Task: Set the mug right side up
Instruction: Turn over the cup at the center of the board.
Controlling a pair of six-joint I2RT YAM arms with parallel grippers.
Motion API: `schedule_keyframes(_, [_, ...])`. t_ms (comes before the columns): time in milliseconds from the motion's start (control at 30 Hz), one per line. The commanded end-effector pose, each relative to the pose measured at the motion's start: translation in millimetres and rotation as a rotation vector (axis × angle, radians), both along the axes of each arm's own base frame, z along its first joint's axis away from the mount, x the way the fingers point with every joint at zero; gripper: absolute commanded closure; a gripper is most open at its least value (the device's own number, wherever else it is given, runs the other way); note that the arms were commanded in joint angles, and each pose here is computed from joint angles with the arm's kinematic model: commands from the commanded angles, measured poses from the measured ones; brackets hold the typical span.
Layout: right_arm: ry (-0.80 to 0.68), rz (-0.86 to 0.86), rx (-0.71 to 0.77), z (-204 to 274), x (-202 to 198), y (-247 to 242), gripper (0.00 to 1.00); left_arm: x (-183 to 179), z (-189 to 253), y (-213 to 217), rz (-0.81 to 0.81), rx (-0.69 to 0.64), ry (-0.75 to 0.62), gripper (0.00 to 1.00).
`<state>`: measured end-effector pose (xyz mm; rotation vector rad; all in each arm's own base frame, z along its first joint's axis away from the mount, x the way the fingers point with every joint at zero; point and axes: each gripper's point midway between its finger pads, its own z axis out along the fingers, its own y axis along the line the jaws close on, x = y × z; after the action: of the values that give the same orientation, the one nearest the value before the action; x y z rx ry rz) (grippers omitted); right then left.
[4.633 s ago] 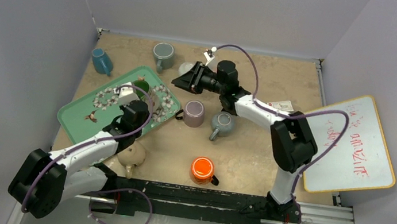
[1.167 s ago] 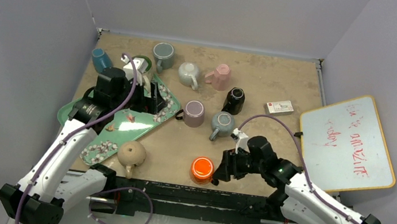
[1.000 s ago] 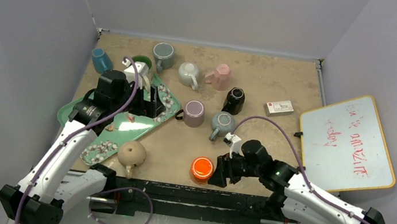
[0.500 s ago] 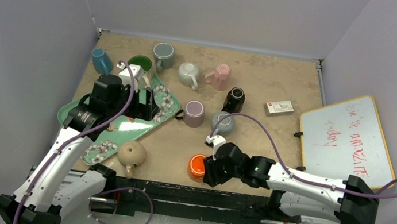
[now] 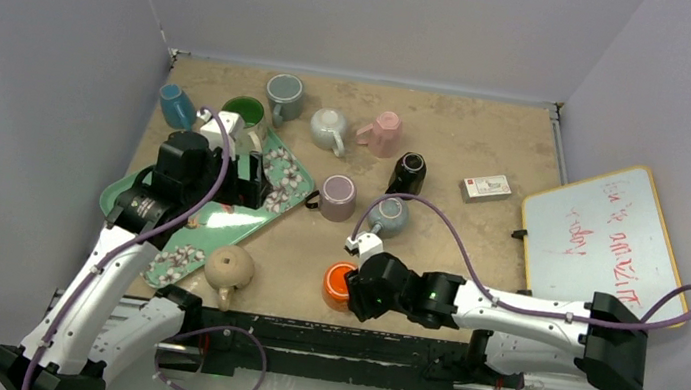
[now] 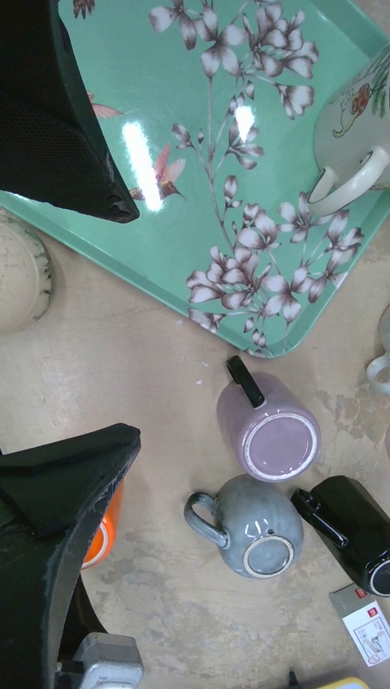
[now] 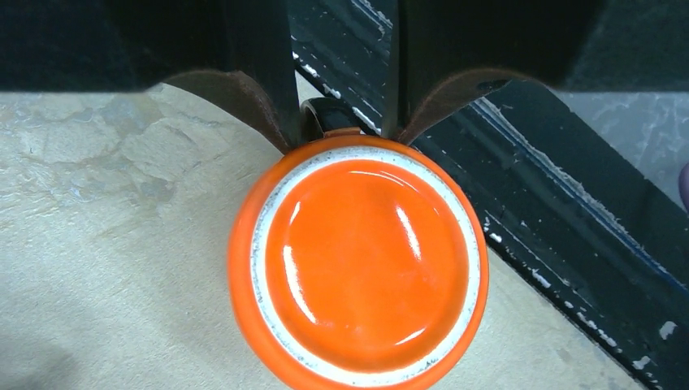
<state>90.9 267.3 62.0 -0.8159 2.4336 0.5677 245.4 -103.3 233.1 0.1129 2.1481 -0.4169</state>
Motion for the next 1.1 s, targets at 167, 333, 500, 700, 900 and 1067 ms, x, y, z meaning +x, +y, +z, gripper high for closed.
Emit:
schedule_keyframes(167, [-0.1, -0.049, -0.013, 15, 17, 19, 0.62, 0, 3, 11, 0.037, 0.034, -0.028, 0.05])
schedule_keyframes(333, [-0.112, -0.047, -0.046, 11, 20, 23, 0.64, 0, 2, 12, 0.04, 0.035, -0.027, 0.05])
schedule_keyframes(500, [-0.146, -0.079, -0.081, 13, 26, 24, 0.69, 0, 3, 13, 0.047, 0.037, -0.033, 0.06])
schedule_keyframes(700, [-0.173, -0.078, -0.079, 16, 29, 27, 0.88, 0, 3, 13, 0.05, 0.037, -0.034, 0.06])
schedule_keyframes(900, [-0.177, -0.086, -0.08, 12, 31, 29, 0.96, 2, 2, 17, 0.078, 0.039, -0.028, 0.06])
schedule_keyframes(1067, [-0.161, -0.098, -0.052, 12, 29, 34, 0.97, 1, 1, 17, 0.082, 0.039, -0.021, 0.06])
